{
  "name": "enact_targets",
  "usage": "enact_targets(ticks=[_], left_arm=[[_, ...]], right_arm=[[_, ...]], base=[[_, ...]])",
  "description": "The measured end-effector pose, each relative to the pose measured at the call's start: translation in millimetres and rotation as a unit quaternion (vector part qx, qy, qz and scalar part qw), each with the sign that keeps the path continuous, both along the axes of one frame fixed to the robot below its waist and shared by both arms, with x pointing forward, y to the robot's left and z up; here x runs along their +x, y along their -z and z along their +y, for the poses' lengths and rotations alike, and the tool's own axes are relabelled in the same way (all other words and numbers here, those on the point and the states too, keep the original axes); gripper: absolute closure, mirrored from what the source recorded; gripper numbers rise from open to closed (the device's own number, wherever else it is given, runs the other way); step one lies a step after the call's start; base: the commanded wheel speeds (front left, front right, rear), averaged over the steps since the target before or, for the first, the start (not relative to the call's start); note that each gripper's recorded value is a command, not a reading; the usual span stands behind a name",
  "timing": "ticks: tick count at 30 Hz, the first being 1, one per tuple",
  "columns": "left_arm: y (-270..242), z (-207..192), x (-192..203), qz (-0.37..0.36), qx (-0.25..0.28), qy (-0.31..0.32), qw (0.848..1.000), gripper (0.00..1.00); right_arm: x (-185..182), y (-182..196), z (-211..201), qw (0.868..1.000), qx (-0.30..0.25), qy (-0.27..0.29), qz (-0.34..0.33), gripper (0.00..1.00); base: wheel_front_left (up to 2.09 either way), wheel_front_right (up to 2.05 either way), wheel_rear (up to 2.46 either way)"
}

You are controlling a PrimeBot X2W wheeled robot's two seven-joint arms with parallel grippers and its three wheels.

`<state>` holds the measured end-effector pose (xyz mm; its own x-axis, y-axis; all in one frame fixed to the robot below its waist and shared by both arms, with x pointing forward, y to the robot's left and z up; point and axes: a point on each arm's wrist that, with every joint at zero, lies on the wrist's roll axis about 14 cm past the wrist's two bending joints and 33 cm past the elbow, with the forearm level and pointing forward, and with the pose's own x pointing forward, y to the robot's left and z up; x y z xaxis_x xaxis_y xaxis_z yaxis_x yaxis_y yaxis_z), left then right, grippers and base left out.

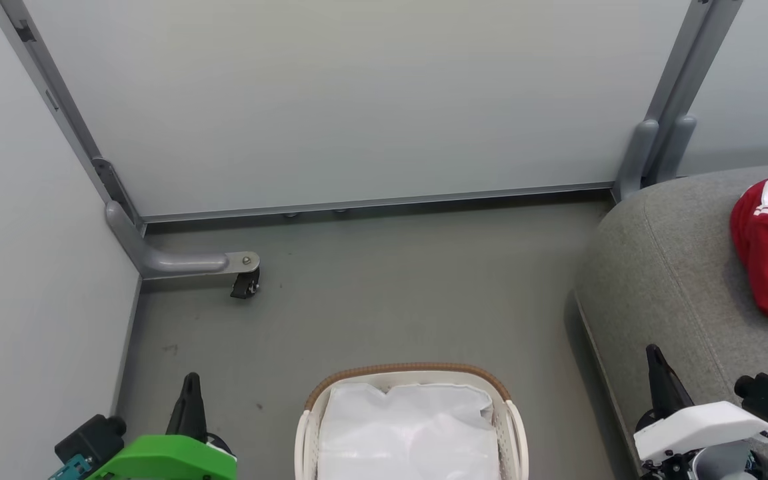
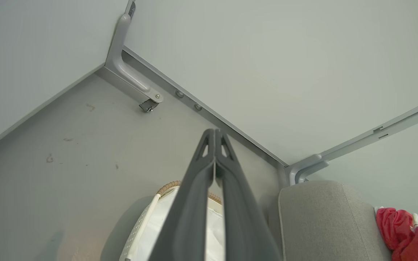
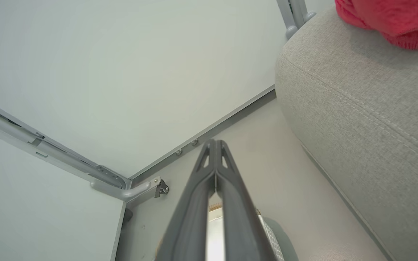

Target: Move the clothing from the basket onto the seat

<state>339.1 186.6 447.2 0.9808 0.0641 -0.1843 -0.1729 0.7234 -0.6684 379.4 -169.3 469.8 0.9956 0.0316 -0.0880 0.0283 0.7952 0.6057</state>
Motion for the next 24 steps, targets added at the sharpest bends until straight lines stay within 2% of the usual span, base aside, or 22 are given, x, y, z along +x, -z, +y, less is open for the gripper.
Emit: enact_targets(ticks=[12, 24], left_arm=[[-6, 5, 7, -0.006, -0.072, -0.012, 0.997, 1.0], [-13, 8, 15, -0.017, -0.137, -0.019, 0.99, 1.0]], right_arm=[[2, -4, -5, 0.997, 0.081, 0.014, 0.003, 1.0], [4, -8, -10, 0.988, 0.155, 0.024, 0.004, 1.0]], base=[[0.0, 0.0, 0.0], [0.0, 0.0, 0.0]])
